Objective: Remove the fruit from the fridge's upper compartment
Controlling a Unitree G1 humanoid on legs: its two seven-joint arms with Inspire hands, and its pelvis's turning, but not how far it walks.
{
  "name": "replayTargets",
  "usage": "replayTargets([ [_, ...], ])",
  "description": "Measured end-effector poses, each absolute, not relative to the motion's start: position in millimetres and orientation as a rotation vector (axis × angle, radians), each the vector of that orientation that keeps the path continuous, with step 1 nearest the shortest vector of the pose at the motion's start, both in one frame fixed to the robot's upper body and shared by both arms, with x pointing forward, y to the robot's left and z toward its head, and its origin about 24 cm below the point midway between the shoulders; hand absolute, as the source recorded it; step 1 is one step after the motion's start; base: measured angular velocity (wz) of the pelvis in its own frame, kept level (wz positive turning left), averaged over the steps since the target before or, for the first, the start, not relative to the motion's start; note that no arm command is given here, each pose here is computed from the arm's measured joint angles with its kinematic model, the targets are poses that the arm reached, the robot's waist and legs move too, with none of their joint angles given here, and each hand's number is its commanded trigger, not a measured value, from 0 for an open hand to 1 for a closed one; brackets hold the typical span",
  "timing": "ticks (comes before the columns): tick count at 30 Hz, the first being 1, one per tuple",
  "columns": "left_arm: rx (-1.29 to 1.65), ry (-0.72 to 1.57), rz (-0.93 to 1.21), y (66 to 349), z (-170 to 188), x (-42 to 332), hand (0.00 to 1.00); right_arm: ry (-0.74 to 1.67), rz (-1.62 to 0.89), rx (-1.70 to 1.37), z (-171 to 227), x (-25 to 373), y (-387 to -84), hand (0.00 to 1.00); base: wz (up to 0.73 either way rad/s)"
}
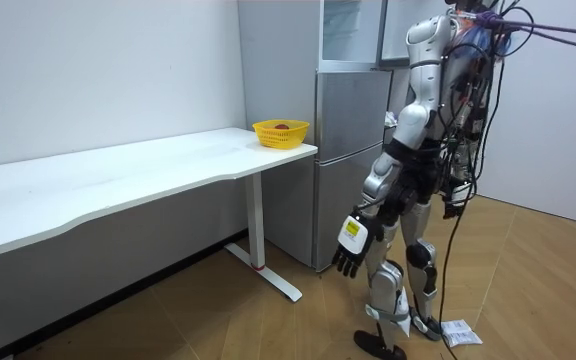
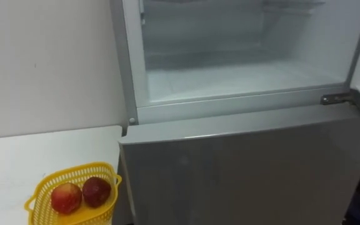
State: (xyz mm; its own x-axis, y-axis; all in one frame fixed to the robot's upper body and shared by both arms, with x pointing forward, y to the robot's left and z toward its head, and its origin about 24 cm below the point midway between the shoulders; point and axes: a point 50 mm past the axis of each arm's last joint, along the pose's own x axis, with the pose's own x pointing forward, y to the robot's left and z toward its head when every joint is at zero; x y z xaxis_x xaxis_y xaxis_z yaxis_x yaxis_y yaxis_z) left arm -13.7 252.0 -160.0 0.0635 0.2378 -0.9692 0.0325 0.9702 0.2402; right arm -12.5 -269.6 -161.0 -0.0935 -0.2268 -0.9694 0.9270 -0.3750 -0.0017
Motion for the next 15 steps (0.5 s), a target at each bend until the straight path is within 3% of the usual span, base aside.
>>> replayTargets([
  [10, 0.240, 1.432, 0.223, 265.2, -153.5, -3.2, 0.00, 0.442, -1.707, 1.433, -134.7, 38.4, -320.6, 0.00, -0.02],
  [15, 0.245, 1.397, 0.226, 266.0, -152.4, 4.9, 0.00, 0.209, -1.580, 1.387, -87.6, 82.8, -358.0, 0.00, -0.06],
])
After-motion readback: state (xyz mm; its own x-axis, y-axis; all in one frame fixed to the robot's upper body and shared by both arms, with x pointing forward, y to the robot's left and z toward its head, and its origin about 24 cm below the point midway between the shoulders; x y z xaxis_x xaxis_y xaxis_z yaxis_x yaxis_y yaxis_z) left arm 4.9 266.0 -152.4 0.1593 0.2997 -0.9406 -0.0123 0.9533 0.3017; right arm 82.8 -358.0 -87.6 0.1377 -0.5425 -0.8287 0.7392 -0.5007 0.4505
